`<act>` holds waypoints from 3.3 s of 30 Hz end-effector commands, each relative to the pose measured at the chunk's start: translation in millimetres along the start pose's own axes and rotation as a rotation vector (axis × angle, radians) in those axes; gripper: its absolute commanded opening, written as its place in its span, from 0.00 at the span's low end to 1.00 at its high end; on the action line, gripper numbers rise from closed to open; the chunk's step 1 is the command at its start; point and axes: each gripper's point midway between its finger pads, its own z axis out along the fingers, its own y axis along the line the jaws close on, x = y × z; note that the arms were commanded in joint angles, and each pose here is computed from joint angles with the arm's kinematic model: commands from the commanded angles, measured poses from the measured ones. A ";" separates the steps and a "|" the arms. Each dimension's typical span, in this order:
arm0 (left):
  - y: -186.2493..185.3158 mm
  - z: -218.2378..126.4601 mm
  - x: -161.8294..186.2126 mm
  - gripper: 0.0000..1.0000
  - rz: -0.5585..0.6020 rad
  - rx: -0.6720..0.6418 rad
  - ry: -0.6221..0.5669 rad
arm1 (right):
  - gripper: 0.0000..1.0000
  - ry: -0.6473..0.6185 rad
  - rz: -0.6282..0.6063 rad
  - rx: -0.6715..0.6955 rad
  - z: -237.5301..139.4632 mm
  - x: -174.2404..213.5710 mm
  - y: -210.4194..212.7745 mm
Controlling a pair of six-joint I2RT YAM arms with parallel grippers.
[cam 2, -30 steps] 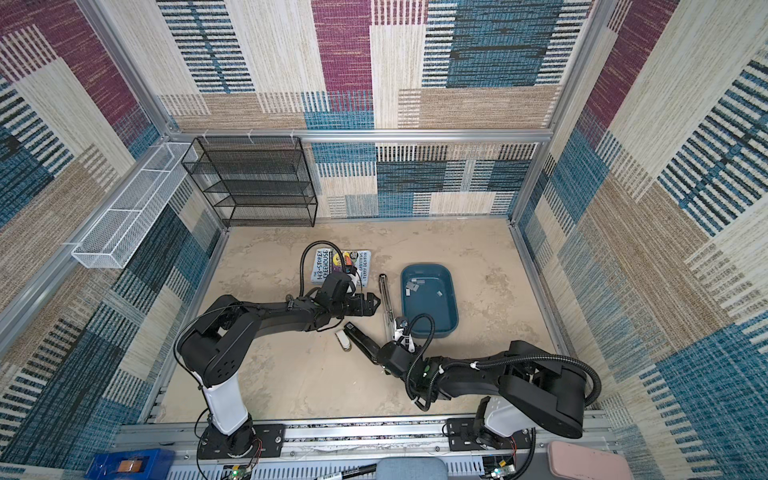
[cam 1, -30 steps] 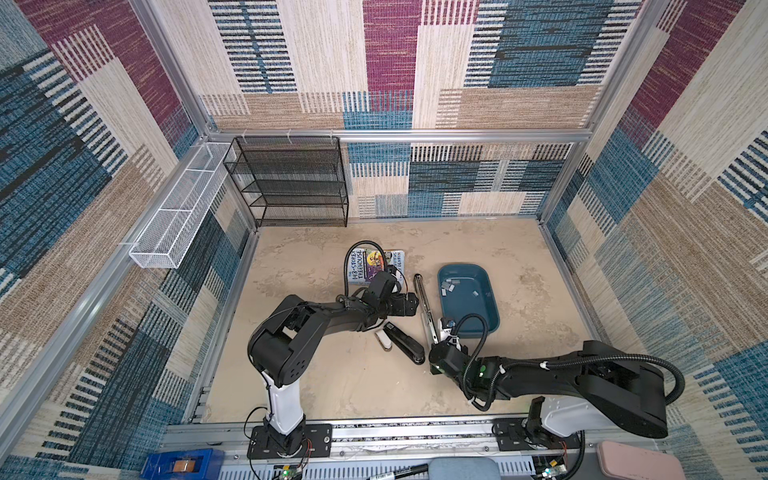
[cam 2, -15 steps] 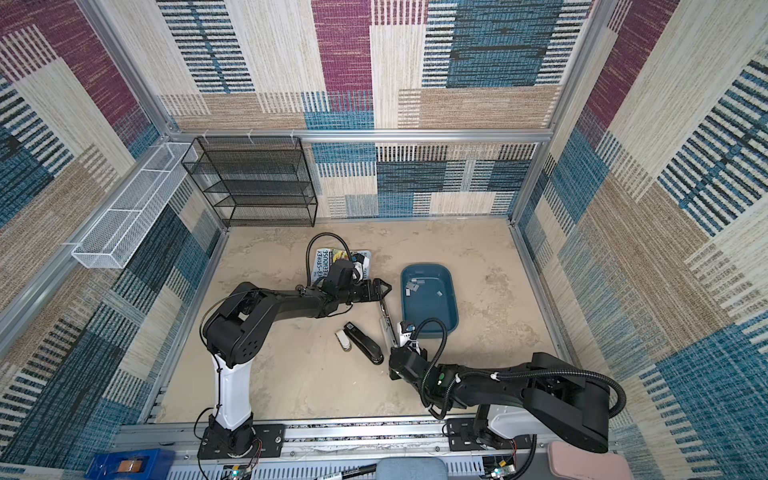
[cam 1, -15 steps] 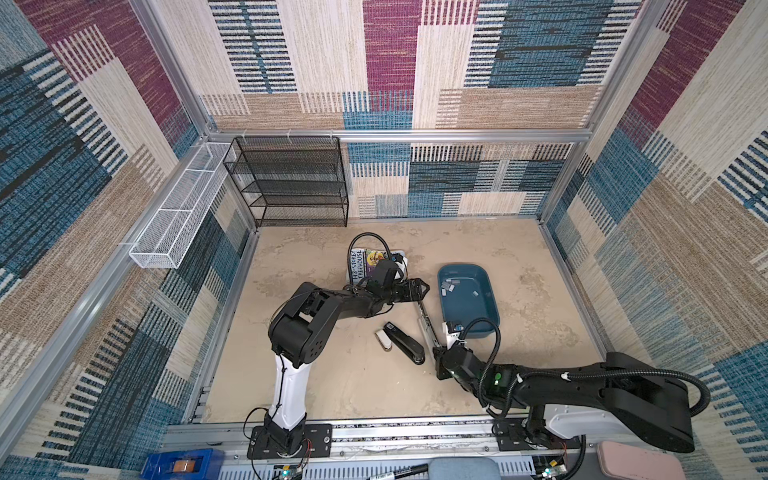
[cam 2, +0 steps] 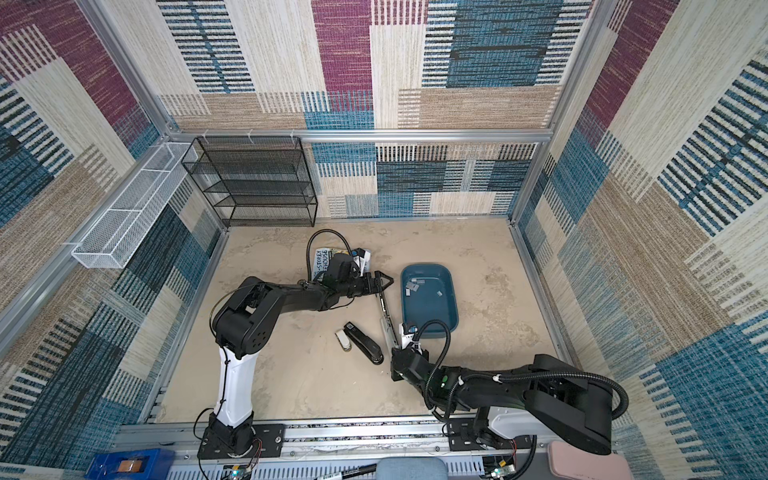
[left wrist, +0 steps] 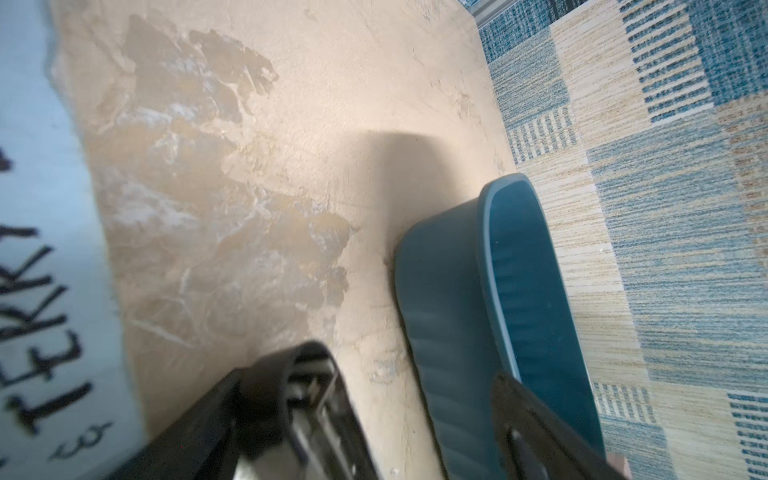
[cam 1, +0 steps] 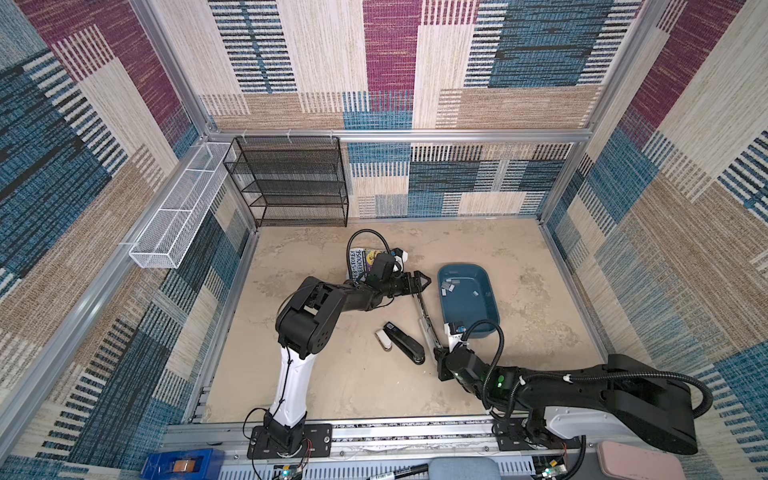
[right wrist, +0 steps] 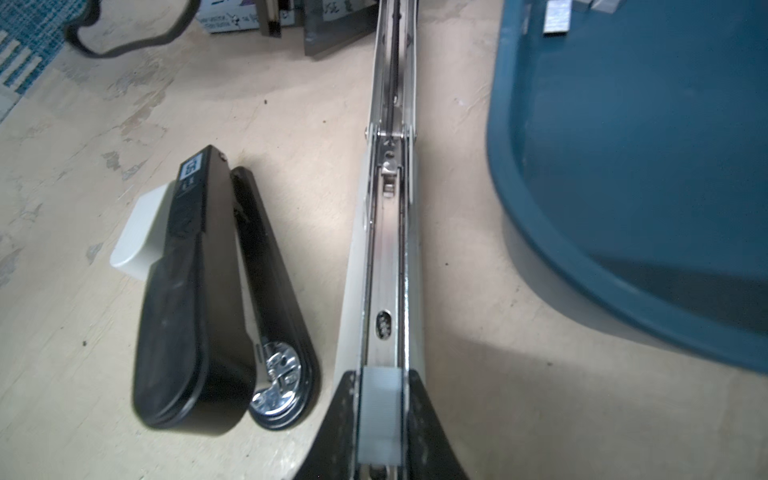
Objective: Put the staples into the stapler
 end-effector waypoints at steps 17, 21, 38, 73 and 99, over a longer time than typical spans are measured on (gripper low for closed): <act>7.2 -22.7 21.7 0.62 0.017 -0.091 0.069 | 0.05 -0.041 0.002 -0.044 7.8 -5.6 11.8; -2.8 -28.9 18.8 0.58 0.075 -0.092 0.050 | 0.04 -0.044 -0.005 -0.037 9.7 -3.9 10.1; -53.1 -50.8 47.2 0.42 0.417 -0.149 -0.058 | 0.04 -0.083 0.003 -0.047 2.9 -4.9 2.9; -90.6 -84.6 64.4 0.46 0.650 0.066 -0.290 | 0.02 -0.086 -0.140 -0.026 11.4 13.8 20.2; -88.9 -80.6 90.8 0.95 0.714 0.173 -0.270 | 0.15 -0.111 -0.125 -0.020 7.3 10.8 16.2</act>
